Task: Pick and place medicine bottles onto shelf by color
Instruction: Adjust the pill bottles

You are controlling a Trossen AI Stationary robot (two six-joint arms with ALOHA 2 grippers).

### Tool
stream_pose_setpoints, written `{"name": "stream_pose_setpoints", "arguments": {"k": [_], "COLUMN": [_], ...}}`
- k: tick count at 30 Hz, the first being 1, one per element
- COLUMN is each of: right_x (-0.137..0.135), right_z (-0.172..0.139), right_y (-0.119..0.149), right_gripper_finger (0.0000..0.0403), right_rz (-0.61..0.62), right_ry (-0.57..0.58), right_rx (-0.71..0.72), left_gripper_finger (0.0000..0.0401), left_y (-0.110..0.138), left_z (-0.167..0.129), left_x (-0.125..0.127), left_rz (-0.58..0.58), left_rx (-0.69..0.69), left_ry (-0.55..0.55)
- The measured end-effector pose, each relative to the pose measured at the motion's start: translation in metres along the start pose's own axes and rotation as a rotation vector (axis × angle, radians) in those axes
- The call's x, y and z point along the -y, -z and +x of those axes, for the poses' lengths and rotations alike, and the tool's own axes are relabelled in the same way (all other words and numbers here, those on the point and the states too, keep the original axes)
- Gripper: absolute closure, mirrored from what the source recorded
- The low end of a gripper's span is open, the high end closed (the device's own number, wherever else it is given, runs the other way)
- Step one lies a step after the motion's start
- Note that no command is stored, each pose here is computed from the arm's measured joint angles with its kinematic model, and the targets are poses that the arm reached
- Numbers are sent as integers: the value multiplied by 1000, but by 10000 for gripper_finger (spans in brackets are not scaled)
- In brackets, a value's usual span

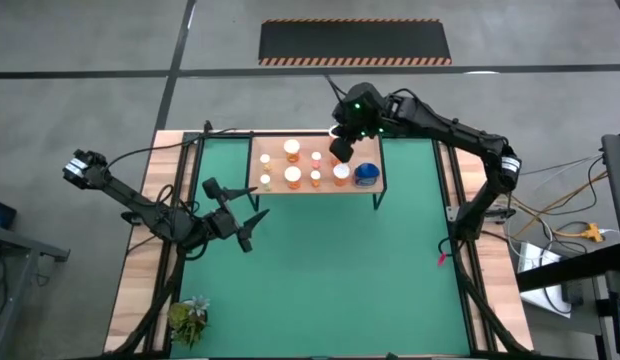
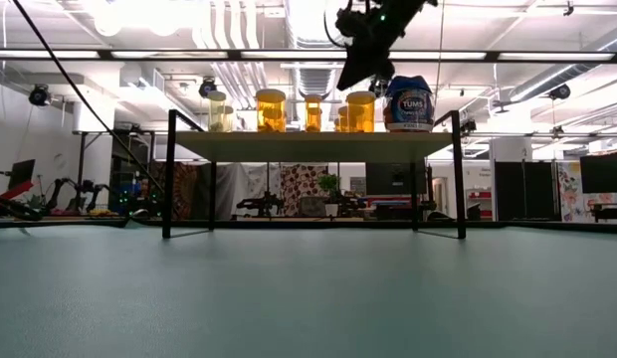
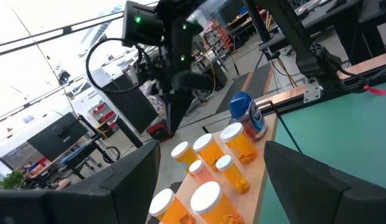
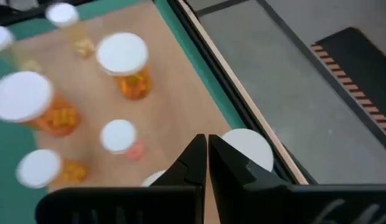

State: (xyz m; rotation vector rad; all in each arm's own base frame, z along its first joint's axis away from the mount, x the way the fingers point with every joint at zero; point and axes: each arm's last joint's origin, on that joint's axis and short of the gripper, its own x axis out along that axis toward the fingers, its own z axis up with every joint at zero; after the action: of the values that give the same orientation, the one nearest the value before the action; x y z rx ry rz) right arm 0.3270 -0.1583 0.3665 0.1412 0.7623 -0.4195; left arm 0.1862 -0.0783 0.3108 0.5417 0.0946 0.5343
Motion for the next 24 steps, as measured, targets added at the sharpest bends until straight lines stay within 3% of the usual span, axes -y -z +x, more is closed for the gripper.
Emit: {"name": "stream_pose_setpoints", "arguments": {"k": [11, 24], "right_x": [27, 29], "right_z": [40, 35], "right_y": [9, 9], "right_gripper_finger": [394, 394], "right_rz": [30, 34], "right_ry": [42, 45], "right_rx": [-102, -95], "left_gripper_finger": [131, 131], "left_y": [0, 0], "left_z": [0, 0], "left_x": [0, 0], "left_rz": [-5, -3], "left_rx": [2, 2], "left_ry": [0, 0]}}
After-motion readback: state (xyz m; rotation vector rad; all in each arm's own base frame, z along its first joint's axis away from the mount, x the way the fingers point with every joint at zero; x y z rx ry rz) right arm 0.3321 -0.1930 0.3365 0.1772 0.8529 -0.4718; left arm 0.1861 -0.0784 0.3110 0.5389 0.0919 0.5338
